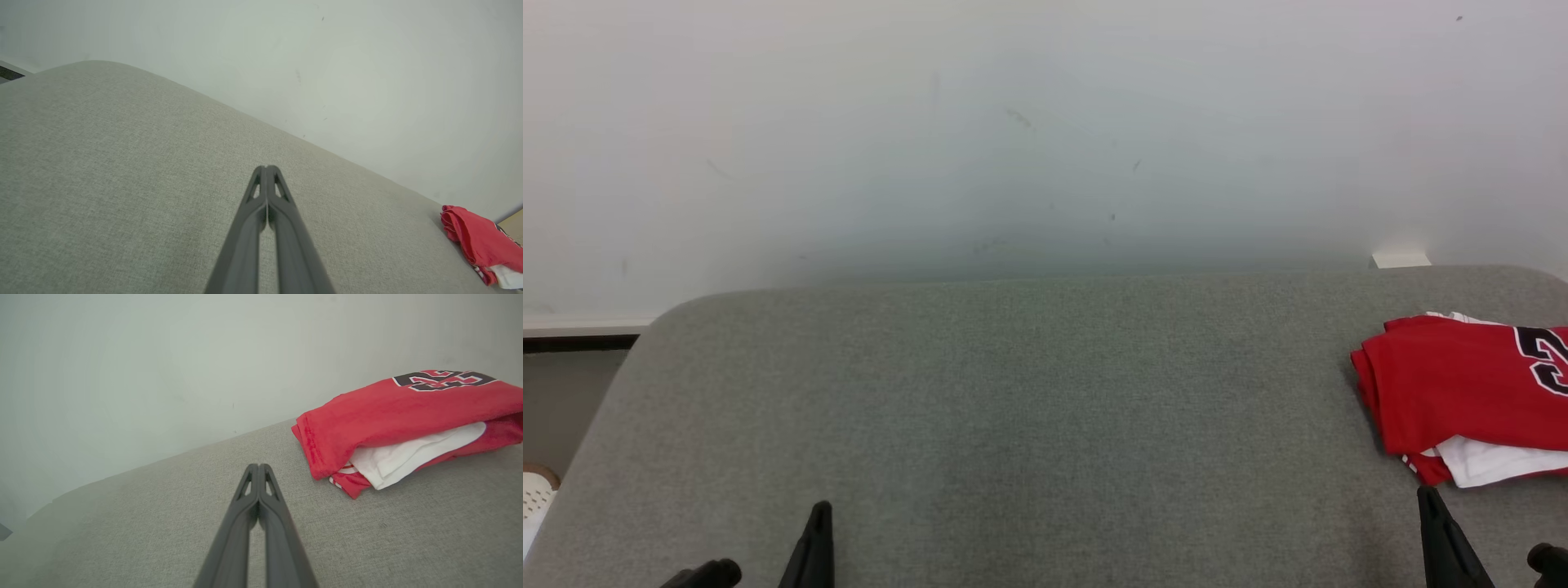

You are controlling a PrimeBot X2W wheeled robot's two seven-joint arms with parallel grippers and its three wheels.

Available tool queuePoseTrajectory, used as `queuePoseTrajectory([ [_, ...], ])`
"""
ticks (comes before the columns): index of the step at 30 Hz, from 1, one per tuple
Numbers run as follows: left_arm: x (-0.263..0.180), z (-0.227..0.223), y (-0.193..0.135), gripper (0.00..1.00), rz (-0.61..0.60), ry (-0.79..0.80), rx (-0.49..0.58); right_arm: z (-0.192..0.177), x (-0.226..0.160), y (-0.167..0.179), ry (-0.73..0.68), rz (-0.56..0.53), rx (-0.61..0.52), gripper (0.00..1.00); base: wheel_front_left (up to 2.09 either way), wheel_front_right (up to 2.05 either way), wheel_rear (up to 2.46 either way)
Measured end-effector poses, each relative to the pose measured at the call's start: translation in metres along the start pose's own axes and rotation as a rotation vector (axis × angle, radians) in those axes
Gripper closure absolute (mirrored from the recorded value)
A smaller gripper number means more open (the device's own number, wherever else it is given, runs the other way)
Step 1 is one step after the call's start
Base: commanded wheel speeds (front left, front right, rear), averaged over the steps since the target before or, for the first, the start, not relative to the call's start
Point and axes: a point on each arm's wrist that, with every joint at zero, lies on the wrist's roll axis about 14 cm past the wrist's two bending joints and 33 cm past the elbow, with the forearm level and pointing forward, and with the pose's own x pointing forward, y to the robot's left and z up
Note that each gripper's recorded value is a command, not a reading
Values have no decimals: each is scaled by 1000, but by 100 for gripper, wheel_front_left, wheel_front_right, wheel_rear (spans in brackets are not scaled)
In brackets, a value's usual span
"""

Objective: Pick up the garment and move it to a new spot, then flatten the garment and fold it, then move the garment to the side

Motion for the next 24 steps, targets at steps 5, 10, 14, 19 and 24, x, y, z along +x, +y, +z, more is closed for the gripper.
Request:
queuePoseTrajectory([
  [5,1,1,4,100,20,4,-85,2,2,-1,0,-14,77,100,0,0,0],
  [10,4,3,6,100,34,4,-164,3,5,-2,-1,-25,155,100,0,0,0],
  [14,5,4,9,100,46,3,-223,3,6,-2,2,-32,214,100,0,0,0],
  [19,6,6,12,100,55,4,-293,3,8,-3,5,-41,283,100,0,0,0],
  [24,8,8,13,100,60,3,-359,4,10,-3,3,-45,347,100,0,0,0],
])
